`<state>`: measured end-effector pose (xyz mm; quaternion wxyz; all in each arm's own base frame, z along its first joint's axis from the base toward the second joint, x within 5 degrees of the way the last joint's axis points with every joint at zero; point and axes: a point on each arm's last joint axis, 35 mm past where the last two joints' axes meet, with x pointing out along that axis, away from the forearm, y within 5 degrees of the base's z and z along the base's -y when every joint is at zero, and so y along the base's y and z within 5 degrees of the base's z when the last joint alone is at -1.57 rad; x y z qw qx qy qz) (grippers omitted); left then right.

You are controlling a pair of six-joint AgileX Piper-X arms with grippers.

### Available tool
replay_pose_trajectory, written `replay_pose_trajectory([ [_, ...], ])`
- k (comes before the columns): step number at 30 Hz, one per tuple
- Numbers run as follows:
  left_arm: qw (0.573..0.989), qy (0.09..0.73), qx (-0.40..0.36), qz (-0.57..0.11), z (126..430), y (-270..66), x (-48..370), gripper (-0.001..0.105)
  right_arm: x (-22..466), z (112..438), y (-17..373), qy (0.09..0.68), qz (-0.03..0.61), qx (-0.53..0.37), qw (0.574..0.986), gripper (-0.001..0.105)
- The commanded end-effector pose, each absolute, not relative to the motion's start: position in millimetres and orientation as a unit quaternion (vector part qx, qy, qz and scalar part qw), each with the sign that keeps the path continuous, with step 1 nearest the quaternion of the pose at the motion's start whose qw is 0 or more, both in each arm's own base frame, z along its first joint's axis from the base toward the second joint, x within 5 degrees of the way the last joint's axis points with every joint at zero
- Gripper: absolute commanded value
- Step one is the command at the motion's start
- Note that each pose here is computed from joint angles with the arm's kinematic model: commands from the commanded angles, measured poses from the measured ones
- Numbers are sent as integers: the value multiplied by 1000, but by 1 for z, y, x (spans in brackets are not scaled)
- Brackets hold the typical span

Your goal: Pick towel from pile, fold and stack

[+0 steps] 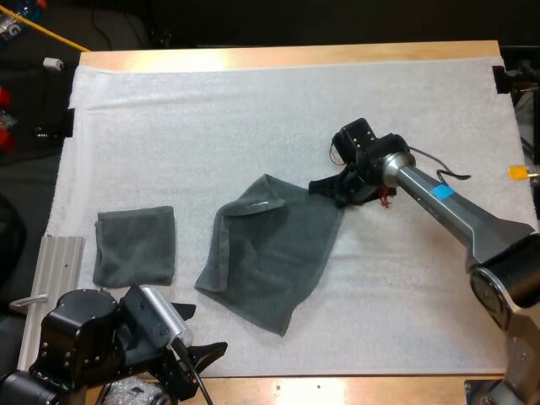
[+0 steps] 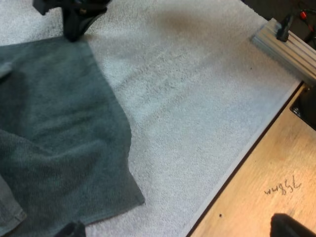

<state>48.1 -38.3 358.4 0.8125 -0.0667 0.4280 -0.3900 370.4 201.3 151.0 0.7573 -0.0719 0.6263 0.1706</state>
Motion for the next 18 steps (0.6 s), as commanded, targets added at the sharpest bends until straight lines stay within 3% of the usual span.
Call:
replay_pose_trajectory([
  [1, 815, 420, -61, -395, 360, -40, 50, 69, 369, 169, 199, 612, 169, -98, 766, 0],
  [8, 799, 425, -9, -424, 357, -53, 62, 69, 345, 200, 181, 637, 151, -203, 729, 0],
  [18, 732, 474, 115, -475, 331, -110, 101, 69, 311, 180, 163, 712, 144, -232, 647, 0],
])
